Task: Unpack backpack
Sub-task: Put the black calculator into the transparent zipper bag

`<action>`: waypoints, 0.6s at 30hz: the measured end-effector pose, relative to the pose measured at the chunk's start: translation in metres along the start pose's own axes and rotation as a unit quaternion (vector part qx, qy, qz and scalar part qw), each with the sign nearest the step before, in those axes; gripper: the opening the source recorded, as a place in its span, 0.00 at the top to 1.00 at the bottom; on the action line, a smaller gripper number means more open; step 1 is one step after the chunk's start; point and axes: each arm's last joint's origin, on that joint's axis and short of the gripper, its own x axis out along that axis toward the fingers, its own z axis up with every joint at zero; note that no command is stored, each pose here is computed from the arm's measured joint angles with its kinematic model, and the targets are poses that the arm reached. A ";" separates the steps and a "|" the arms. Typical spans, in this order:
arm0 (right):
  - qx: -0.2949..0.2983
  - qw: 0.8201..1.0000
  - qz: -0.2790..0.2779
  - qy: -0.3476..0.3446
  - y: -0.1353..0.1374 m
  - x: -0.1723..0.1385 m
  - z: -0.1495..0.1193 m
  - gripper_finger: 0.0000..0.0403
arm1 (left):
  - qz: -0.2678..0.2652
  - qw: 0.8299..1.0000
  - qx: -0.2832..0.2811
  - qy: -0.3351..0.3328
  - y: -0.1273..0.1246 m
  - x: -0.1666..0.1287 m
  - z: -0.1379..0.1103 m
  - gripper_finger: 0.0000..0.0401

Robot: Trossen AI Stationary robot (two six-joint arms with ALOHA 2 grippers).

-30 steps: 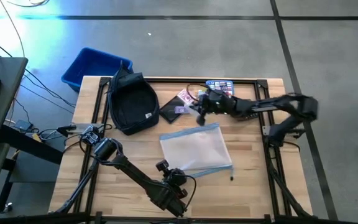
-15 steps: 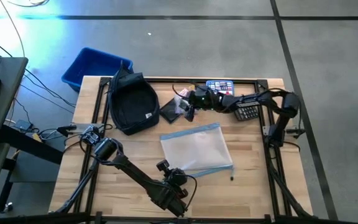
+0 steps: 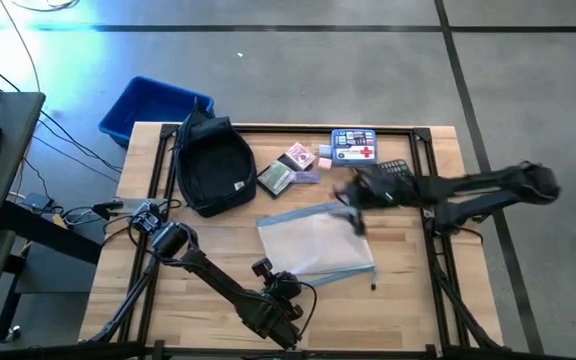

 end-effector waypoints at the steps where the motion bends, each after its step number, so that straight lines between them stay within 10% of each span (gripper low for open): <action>1: 0.003 1.000 0.021 -0.004 0.011 -0.007 -0.010 0.44 | -0.001 1.000 0.000 0.000 0.000 0.000 0.000 1.00; 9: 0.030 0.981 0.185 -0.050 0.057 -0.032 -0.055 0.44 | 0.004 0.999 0.042 0.003 0.002 0.003 0.003 1.00; 13: 0.068 0.998 -0.008 -0.013 0.050 -0.033 -0.048 0.44 | 0.008 0.998 0.068 0.006 0.004 0.008 0.006 1.00; 18: 0.088 0.959 -0.242 0.114 0.034 -0.035 -0.049 0.44 | 0.013 0.995 0.098 0.007 0.006 0.012 0.010 1.00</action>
